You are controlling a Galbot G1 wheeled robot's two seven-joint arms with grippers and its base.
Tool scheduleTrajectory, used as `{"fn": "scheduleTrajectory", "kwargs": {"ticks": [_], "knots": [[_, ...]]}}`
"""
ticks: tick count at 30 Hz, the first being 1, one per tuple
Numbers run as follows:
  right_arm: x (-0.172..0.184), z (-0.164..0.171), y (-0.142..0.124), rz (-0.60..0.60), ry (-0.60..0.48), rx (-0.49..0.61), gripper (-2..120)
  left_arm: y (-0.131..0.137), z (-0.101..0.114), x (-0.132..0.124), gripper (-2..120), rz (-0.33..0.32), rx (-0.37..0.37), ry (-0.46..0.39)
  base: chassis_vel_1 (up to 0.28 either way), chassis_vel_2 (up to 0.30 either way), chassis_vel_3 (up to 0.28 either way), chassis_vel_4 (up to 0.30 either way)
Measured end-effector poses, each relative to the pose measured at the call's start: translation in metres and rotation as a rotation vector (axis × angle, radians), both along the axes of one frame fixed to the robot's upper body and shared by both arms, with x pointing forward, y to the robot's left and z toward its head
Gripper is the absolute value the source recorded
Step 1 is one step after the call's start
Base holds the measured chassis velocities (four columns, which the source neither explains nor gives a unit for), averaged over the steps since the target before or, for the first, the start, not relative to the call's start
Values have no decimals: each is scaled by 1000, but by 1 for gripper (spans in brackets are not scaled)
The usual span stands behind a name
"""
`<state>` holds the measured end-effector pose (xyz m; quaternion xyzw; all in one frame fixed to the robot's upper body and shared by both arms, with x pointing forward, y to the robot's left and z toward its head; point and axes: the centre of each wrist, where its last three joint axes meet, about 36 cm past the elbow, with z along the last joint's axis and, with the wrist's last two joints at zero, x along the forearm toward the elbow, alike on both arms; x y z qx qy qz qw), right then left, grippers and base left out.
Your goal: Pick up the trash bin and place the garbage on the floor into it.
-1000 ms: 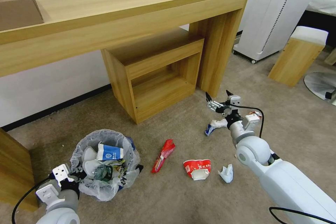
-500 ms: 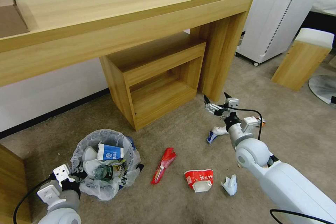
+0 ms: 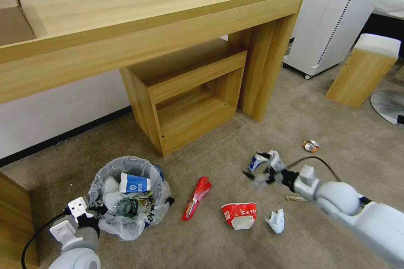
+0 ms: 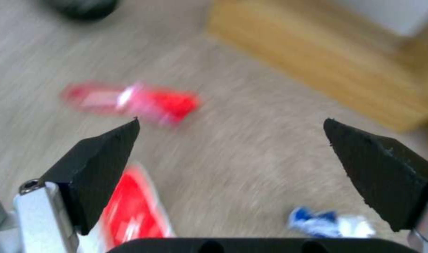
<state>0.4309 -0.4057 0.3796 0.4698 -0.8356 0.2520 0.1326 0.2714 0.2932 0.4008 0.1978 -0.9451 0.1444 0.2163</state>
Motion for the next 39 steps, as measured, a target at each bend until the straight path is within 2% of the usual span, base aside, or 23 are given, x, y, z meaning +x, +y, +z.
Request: {"fn": "scheduleTrajectory", "kwargs": {"ticks": [3,8,10,13,16,24,39], "knots": [[-2,-4,-29,87,34,-76,100,-1,-3,2,0,0,-1,-3,0,0,0,0],[3,-13,-46,138,60,-137,100,-3,-5,3,0,1,-3,-5,0,0,0,0],[9,-26,-57,216,72,-177,100,-4,-6,3,0,3,-3,-6,0,0,0,0],[11,-37,-61,256,84,-198,100,-4,-6,3,0,6,-2,-9,0,0,0,0],[12,-49,-59,274,85,-203,100,-5,-7,3,0,7,-4,-9,0,0,0,0],[23,-107,-24,263,81,-183,100,-10,-10,0,0,12,-2,1,0,0,0,0],[14,-162,7,246,99,-169,97,-10,-10,-1,0,26,-1,-2,0,0,0,0]]}}
